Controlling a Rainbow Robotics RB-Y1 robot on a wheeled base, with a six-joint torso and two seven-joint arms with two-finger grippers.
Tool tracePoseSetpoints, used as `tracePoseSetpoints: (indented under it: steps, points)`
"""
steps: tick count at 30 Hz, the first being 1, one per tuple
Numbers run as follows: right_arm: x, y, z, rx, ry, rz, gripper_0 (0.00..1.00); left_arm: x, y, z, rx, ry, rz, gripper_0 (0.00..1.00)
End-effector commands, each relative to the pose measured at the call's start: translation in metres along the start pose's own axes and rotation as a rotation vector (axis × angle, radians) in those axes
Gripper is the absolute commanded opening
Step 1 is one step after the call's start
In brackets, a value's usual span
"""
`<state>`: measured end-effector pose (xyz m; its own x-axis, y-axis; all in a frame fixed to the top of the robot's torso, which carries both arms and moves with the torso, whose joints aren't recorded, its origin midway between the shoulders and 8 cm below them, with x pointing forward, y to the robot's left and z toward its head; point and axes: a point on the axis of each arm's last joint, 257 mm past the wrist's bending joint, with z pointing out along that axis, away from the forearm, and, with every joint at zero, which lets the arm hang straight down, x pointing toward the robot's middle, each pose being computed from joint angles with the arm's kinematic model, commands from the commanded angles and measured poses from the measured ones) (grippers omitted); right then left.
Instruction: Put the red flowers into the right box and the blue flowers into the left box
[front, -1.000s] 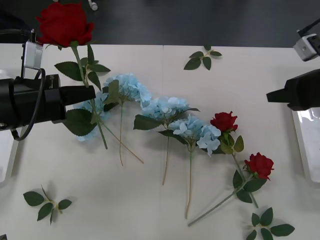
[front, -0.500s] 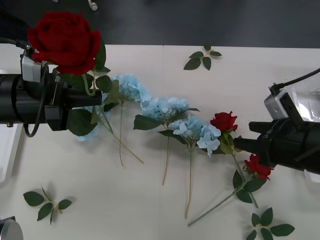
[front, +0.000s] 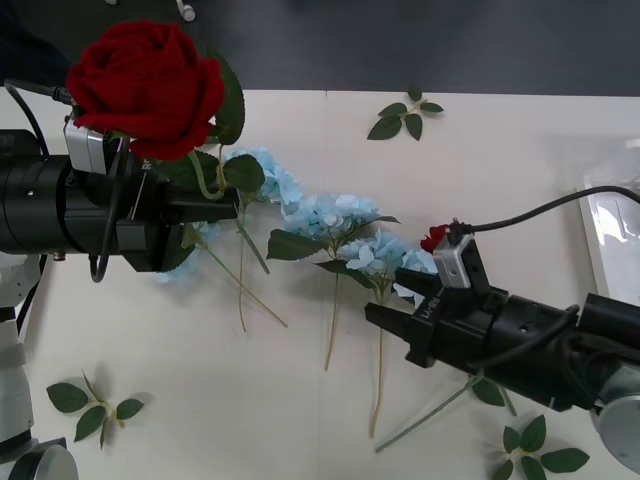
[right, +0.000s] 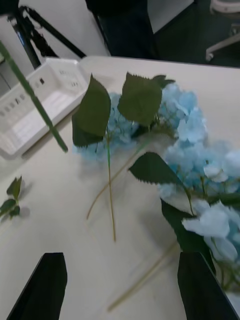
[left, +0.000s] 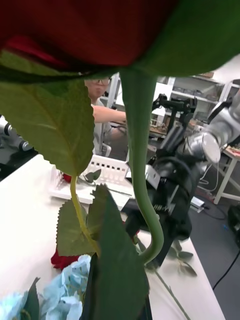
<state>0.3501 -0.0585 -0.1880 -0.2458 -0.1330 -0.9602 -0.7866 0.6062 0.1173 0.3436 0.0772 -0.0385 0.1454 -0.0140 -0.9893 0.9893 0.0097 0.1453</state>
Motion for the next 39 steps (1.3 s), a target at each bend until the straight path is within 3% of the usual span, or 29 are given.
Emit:
tracePoseSetpoints:
  steps: [1, 22, 24, 25, 26, 27, 39]
  points:
    - [-0.032, 0.012, 0.031, -0.022, -0.119, -0.098, 0.64, -0.011, -0.001, 0.017, 0.037, 0.007, 0.087, 0.0]
    - [-0.08, 0.055, 0.1, -0.12, -0.264, -0.126, 0.63, -0.008, 0.008, 0.047, 0.019, -0.003, 0.074, 0.0]
    - [-0.08, 0.056, 0.101, -0.121, -0.264, -0.127, 0.44, -0.008, 0.008, 0.047, 0.019, -0.003, 0.074, 0.0]
    - [-0.08, 0.056, 0.1, -0.122, -0.265, -0.124, 0.24, -0.008, 0.008, 0.047, 0.019, -0.003, 0.074, 0.0]
    - [-0.08, 0.056, 0.101, -0.121, -0.264, -0.127, 0.15, -0.008, 0.008, 0.047, 0.019, -0.003, 0.074, 0.0]
    - [-0.08, 0.056, 0.101, -0.12, -0.266, -0.125, 0.0, -0.008, 0.008, 0.047, 0.019, -0.003, 0.074, 0.0]
    - [-0.081, 0.053, 0.1, -0.114, -0.27, -0.127, 0.0, -0.008, 0.008, 0.047, 0.019, -0.003, 0.074, 0.0]
